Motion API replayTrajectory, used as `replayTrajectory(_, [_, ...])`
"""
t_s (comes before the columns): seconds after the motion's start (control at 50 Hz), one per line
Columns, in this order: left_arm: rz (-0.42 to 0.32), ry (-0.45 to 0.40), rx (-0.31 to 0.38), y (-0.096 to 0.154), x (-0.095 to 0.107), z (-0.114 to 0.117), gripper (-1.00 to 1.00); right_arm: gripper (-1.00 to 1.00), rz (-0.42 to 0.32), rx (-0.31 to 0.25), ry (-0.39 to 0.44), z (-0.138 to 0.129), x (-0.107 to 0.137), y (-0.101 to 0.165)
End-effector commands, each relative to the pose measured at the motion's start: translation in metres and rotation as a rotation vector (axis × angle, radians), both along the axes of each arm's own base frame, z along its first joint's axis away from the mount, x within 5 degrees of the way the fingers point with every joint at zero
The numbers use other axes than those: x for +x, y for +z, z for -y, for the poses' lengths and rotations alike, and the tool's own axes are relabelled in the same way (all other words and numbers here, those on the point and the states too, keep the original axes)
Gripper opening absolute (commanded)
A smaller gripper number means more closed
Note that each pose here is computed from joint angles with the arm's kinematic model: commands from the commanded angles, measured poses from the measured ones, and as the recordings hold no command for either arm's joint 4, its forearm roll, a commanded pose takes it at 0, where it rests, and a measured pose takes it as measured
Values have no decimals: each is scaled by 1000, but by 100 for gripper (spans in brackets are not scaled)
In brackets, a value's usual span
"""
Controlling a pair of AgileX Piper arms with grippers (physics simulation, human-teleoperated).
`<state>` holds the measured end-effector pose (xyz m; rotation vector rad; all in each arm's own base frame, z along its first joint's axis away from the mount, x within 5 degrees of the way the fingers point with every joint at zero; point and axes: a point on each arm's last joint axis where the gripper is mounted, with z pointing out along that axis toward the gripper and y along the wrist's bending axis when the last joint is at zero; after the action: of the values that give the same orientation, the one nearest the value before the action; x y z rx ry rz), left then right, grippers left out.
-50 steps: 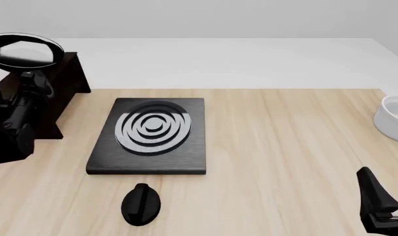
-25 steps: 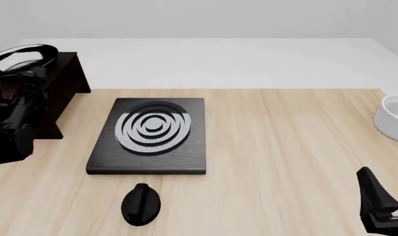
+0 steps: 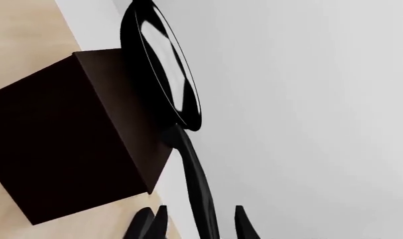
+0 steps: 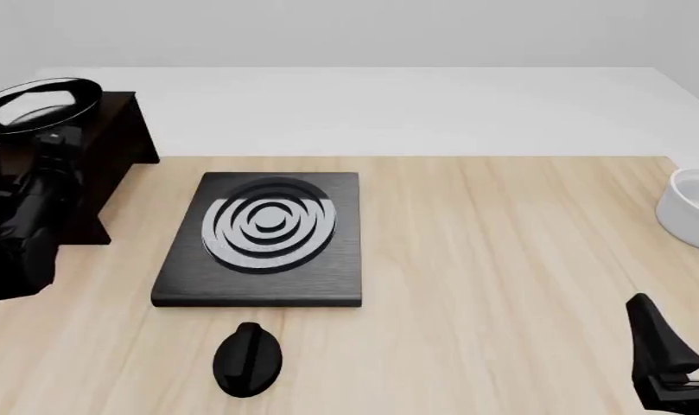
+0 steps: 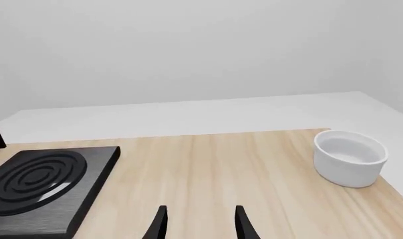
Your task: Put the frying pan on top of the cabinet.
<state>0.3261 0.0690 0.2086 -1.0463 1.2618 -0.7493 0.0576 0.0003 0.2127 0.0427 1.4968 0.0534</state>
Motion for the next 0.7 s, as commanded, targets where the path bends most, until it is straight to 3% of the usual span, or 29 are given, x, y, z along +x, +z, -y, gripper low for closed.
replayTrajectory(0.02, [-26,-6,20,-4,-31,8,100,100,2,-2,-1,0,0,0])
replayTrajectory(0.5, [23,-90,107,21,-161,49,100,100,22,-17,-1,0,-1,2])
replayTrajectory(0.56, [33,-101,127,24,-190,54,100,100,26,-29,3,0,-1,2])
replayTrajectory(0.7, [54,-119,191,28,-232,61,100,100,30,-36,-1,0,-2,2])
